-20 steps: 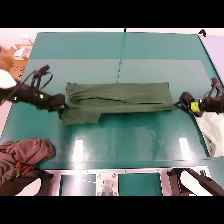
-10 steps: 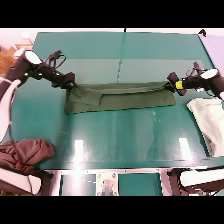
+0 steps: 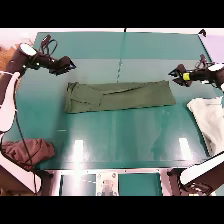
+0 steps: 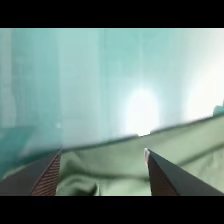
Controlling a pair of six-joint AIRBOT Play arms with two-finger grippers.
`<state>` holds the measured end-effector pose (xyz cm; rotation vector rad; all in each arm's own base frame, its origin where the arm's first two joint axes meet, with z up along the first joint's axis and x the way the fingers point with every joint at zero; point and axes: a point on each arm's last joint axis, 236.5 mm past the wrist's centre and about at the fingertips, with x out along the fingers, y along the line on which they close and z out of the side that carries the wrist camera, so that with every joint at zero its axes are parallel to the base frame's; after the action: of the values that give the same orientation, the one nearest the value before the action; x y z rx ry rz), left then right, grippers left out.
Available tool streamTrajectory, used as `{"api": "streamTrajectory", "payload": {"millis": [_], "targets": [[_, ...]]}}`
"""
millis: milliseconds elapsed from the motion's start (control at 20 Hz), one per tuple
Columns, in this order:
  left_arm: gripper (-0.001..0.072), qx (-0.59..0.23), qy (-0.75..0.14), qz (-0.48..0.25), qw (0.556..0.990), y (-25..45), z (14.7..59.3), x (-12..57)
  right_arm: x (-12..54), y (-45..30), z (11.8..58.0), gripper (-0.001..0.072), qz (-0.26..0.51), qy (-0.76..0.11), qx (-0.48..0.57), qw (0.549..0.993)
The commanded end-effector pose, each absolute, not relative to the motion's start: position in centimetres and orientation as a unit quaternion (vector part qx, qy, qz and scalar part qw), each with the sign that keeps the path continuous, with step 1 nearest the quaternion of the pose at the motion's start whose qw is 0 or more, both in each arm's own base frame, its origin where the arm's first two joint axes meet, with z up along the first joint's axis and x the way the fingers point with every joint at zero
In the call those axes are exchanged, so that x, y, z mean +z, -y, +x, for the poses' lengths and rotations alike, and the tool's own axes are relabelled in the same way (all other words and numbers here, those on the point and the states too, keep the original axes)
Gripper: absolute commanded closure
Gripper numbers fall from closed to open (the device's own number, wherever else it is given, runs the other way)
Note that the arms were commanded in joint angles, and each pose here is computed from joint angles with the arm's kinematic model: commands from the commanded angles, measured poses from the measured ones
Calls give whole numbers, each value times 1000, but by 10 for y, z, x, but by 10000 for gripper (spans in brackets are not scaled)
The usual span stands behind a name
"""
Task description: Fold the shirts.
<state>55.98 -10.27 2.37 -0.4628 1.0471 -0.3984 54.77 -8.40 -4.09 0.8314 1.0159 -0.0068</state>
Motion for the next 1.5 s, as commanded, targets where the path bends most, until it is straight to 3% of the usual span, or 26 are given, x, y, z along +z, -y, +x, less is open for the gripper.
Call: {"api": "streamTrajectory", "payload": {"millis": [0, 50, 400, 600, 800, 1000, 1200, 1450], "targets": [[309, -217, -537, -210, 788, 103, 534, 30, -59, 99, 503, 171, 344, -546, 48, 762], [677, -224, -545, -206, 781, 105, 528, 29, -69, 98, 496, 171, 341, -559, 59, 753], [682, -232, -562, -204, 768, 110, 518, 26, -122, 50, 473, 178, 337, -619, 150, 693], [683, -273, -573, -162, 755, 152, 503, 24, -116, 33, 482, 695, 325, -614, 174, 697], [683, -287, -535, -94, 789, 231, 510, 19, -50, 33, 489, 697, 295, -592, 207, 720], [683, -318, -491, -75, 808, 334, 504, -3, 38, 18, 469, 696, 246, -568, 243, 747], [683, -352, -470, -88, 805, 421, 481, -40, 128, -20, 445, 696, 236, -518, 300, 766], [683, -357, -484, -162, 782, 468, 462, -69, 194, -57, 425, 696, 233, -465, 349, 780]]}}
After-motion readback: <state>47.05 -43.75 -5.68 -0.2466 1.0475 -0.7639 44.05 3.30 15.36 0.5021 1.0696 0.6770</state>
